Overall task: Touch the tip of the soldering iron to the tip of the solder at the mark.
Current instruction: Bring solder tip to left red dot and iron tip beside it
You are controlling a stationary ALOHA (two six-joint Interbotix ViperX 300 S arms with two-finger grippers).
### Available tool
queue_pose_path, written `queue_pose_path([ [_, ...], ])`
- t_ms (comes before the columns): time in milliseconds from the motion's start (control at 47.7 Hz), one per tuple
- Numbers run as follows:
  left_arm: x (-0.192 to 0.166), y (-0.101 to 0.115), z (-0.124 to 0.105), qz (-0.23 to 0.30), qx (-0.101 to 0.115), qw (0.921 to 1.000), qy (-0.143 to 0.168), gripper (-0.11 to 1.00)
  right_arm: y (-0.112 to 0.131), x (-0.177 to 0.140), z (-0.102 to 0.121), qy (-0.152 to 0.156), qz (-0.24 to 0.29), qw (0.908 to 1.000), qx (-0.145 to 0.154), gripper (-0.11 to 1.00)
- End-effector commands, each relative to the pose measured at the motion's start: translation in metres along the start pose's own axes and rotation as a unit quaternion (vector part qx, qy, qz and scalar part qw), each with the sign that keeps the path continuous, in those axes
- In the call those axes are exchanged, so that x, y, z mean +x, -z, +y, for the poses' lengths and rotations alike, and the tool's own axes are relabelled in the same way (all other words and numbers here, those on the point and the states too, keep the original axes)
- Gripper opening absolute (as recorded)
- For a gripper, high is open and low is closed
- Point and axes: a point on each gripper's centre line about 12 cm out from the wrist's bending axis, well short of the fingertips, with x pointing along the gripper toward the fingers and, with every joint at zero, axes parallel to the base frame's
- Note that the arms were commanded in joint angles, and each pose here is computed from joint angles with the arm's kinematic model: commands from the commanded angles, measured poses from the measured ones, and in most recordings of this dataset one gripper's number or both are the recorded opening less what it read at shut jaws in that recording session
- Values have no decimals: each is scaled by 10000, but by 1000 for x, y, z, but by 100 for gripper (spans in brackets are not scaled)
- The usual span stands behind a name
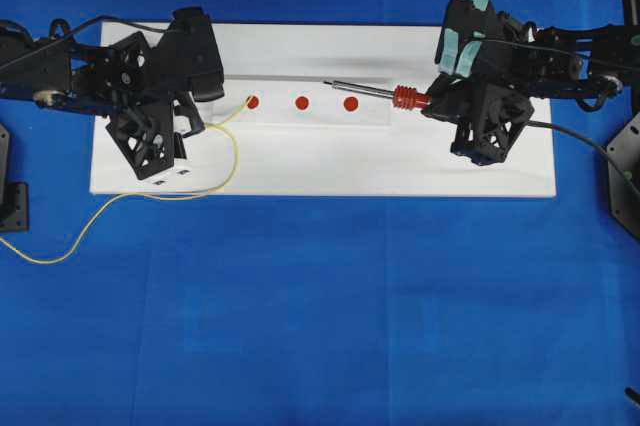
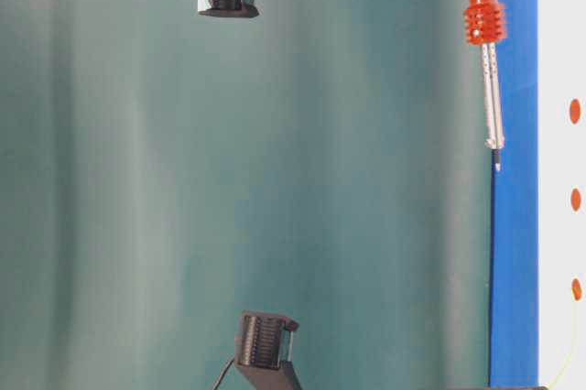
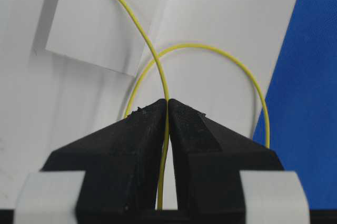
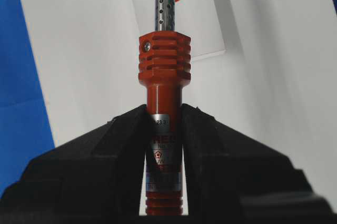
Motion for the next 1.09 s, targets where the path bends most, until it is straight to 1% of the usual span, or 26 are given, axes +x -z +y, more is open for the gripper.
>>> queue_pose_path([
  [0, -3, -5, -3, -142, 32, 9999, 33, 2, -14, -5, 2, -22, -221, 9997, -27, 6],
  [252, -3, -6, -8, -165, 104, 9998, 83, 2, -15, -3, 3, -26, -212, 9998, -33, 6],
  [608, -3, -4, -8, -120, 119, 9998, 75, 2, -31, 11, 7, -26, -49, 10000, -45, 6],
  [902, -3, -3, -8, -113, 119, 9998, 74, 2, -54, 37, 17, -57, 172, 9997, -155, 6],
  [1069, -3, -3, -8, -112, 112, 9998, 74, 2, -59, 56, 20, -27, 326, 9992, -224, 6],
])
